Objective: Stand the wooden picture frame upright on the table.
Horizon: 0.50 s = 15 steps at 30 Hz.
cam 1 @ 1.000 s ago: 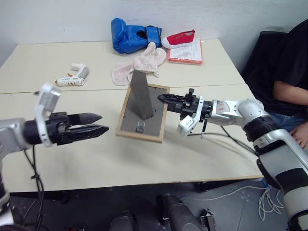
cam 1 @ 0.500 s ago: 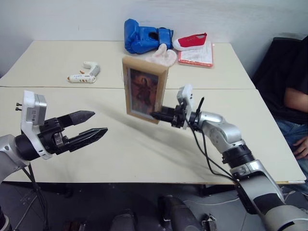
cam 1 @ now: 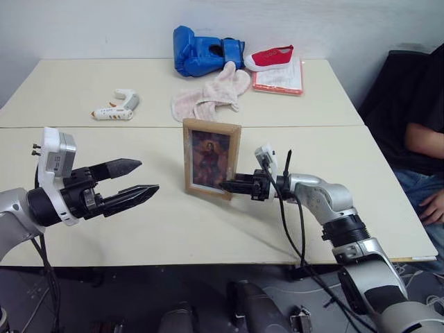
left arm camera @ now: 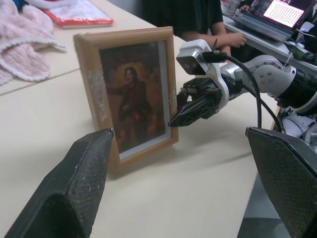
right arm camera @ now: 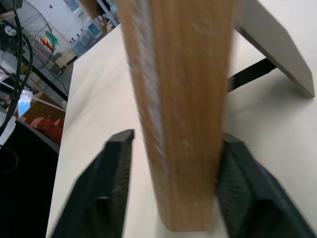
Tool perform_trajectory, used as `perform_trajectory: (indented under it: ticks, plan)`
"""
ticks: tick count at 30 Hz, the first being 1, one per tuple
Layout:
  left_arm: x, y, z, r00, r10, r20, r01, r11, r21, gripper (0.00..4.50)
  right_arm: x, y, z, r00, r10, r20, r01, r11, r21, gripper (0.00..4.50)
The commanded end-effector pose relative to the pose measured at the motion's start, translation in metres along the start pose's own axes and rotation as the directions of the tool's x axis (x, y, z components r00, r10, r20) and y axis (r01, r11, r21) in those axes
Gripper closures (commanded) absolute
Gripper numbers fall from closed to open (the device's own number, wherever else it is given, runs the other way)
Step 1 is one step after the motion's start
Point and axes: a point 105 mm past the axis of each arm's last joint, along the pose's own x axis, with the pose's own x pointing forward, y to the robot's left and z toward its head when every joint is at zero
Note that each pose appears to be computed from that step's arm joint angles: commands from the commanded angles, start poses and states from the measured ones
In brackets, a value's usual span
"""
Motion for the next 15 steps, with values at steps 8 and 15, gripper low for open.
perform_trajectory:
  ticks: [8,15]
  plan:
    - [0.007,-0.002,0.013,0.997,-0.061,0.040,0.059,0.996,0.062,0.00,-0.044,0.017,0.010,0.992,-0.028,-0.125,-0.018,0.938,-0.345,0.05]
    - [0.004,0.005,0.021,0.998,-0.061,0.029,0.057,0.991,0.119,0.00,-0.137,0.043,0.057,0.982,-0.082,-0.173,-0.004,0.895,-0.445,0.05]
